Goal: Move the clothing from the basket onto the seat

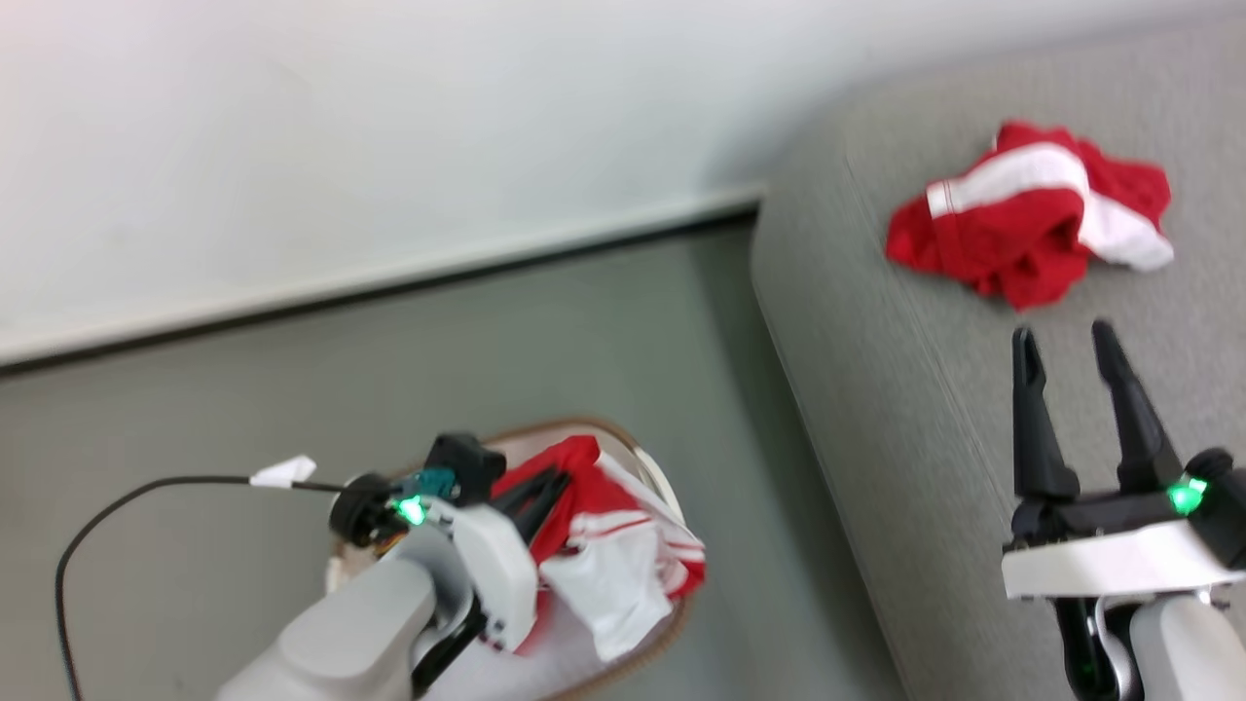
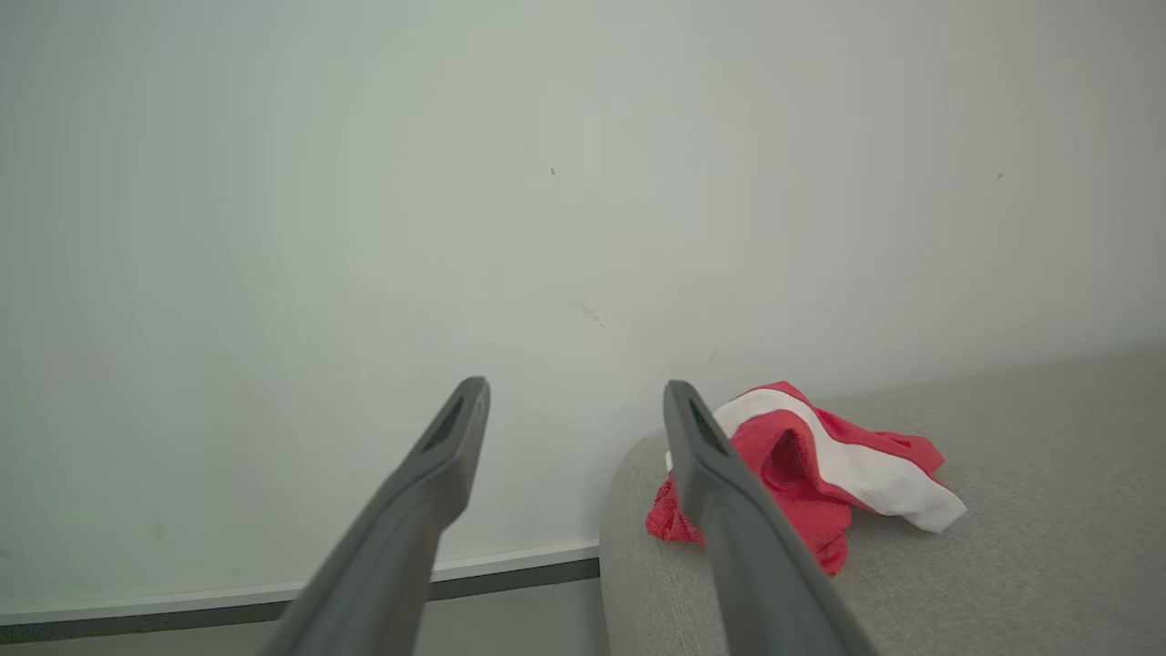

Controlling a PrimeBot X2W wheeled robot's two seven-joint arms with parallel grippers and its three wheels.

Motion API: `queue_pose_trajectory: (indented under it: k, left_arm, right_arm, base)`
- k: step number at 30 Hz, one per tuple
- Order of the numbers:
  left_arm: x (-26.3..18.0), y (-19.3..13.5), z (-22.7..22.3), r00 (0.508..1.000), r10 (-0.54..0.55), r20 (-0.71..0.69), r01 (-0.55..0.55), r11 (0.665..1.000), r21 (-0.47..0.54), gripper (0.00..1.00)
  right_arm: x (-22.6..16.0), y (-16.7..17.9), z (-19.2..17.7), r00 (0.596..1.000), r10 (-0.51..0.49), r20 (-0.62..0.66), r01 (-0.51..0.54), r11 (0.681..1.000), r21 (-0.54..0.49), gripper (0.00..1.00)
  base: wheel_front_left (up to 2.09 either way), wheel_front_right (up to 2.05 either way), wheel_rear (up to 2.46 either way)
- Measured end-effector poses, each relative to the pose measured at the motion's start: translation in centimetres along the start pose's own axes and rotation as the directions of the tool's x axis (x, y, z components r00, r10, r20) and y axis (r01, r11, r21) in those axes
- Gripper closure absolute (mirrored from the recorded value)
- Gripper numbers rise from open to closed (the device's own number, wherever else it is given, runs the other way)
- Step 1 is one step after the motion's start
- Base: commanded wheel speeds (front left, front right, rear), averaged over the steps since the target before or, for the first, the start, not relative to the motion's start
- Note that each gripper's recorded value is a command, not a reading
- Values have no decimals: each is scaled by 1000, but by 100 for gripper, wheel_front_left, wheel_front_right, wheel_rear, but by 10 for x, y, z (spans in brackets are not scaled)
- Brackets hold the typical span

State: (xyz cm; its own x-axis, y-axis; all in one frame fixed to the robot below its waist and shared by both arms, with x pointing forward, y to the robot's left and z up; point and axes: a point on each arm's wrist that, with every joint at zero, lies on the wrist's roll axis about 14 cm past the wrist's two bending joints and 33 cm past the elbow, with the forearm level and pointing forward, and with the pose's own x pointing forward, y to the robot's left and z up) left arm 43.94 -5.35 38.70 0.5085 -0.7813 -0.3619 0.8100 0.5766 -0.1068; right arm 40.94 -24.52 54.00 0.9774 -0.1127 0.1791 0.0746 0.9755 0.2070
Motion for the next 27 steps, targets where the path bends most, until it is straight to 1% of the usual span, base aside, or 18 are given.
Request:
queue_pose_trajectory:
  k: [3, 8, 16, 22, 27]
  left_arm:
    - [-12, 0, 50, 990, 42, 132, -42, 999, -3, 100]
    - [-41, -7, 97, 960, 79, 268, -90, 996, 27, 100]
    - [-86, -15, 170, 870, 118, 478, -151, 988, 30, 100]
    - [-113, -10, 204, 811, 144, 567, -197, 980, 34, 100]
    - [-120, -10, 212, 799, 145, 584, -207, 978, 39, 100]
  right_arm:
    - [-9, 9, 6, 1000, 27, 12, -27, 999, 22, 0]
    - [-23, 28, 8, 996, 89, 7, -89, 995, 46, 0]
    - [-37, 51, 13, 987, 159, 19, -160, 984, 82, 0]
    - [-42, 66, 13, 980, 198, 22, -199, 975, 100, 0]
    - [-45, 72, 11, 976, 215, 15, -216, 971, 107, 0]
  base:
    - [0, 0, 0]
    - [0, 0, 0]
    - [0, 0, 0]
    - [0, 0, 0]
    - [0, 0, 0]
